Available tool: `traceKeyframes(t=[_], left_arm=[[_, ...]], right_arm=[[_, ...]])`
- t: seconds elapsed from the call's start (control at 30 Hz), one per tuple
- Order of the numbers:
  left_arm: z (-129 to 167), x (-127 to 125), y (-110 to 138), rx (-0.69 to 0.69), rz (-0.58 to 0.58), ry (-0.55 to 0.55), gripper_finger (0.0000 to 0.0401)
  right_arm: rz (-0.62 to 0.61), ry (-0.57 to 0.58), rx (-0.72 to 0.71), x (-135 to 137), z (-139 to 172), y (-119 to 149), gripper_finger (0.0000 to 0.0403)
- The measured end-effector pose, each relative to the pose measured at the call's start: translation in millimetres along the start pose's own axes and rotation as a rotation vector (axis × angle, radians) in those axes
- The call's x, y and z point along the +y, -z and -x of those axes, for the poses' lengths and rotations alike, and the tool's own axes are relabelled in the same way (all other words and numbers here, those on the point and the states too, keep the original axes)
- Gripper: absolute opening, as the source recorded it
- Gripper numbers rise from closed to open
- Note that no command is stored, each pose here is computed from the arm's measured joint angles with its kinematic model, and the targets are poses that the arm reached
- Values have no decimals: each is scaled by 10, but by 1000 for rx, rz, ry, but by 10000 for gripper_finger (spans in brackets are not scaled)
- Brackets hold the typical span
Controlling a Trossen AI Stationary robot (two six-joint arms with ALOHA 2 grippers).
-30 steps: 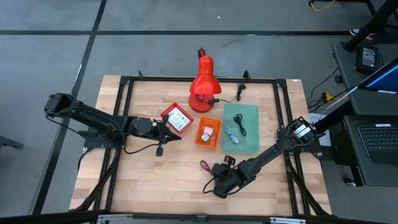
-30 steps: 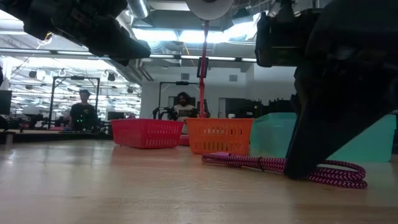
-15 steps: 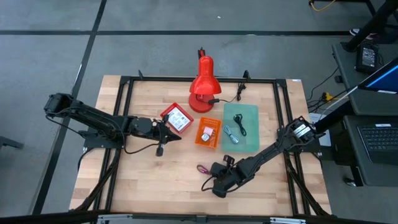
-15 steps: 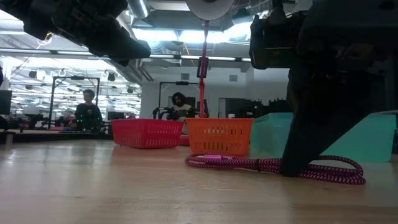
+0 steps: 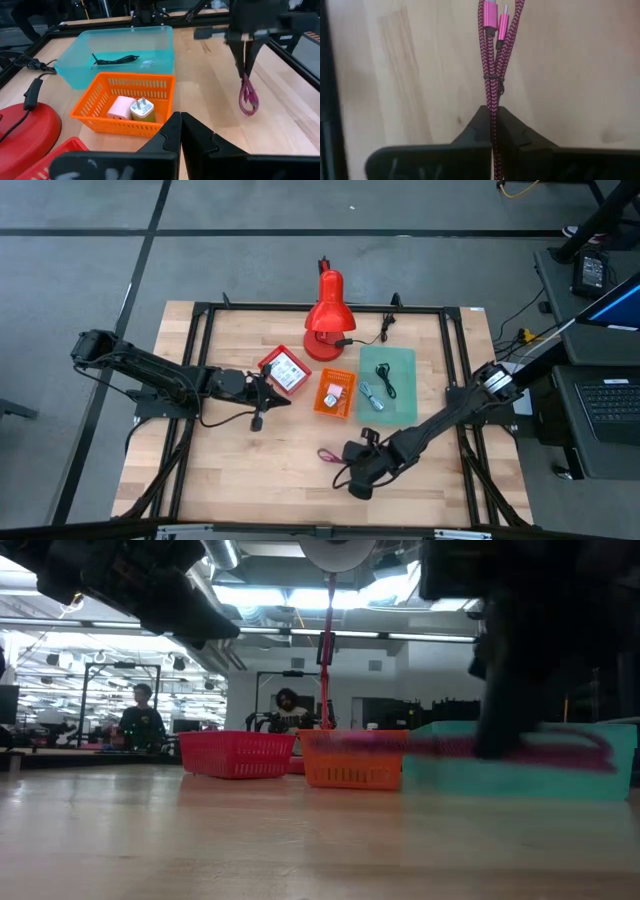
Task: Pick and place items into bin
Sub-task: Put the red charger cable into the green bin
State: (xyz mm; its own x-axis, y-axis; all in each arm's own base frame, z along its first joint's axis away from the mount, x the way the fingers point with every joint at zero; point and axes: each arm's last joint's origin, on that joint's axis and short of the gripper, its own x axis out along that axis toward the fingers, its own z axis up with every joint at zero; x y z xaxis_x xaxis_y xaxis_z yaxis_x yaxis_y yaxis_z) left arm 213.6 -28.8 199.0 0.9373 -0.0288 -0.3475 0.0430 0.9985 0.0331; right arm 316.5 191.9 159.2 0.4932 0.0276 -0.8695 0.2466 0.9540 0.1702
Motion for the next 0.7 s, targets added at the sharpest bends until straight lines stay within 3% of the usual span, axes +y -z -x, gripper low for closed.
traceKeyframes(t=[0.47,0.7], left_arm=[[0,0,3,3,0,0,6],[0,0,7,8,25,0,6]], right_arm=[[184,9,-257,-14,665,-199,0],[170,-60,-377,-154,649,-72,0]])
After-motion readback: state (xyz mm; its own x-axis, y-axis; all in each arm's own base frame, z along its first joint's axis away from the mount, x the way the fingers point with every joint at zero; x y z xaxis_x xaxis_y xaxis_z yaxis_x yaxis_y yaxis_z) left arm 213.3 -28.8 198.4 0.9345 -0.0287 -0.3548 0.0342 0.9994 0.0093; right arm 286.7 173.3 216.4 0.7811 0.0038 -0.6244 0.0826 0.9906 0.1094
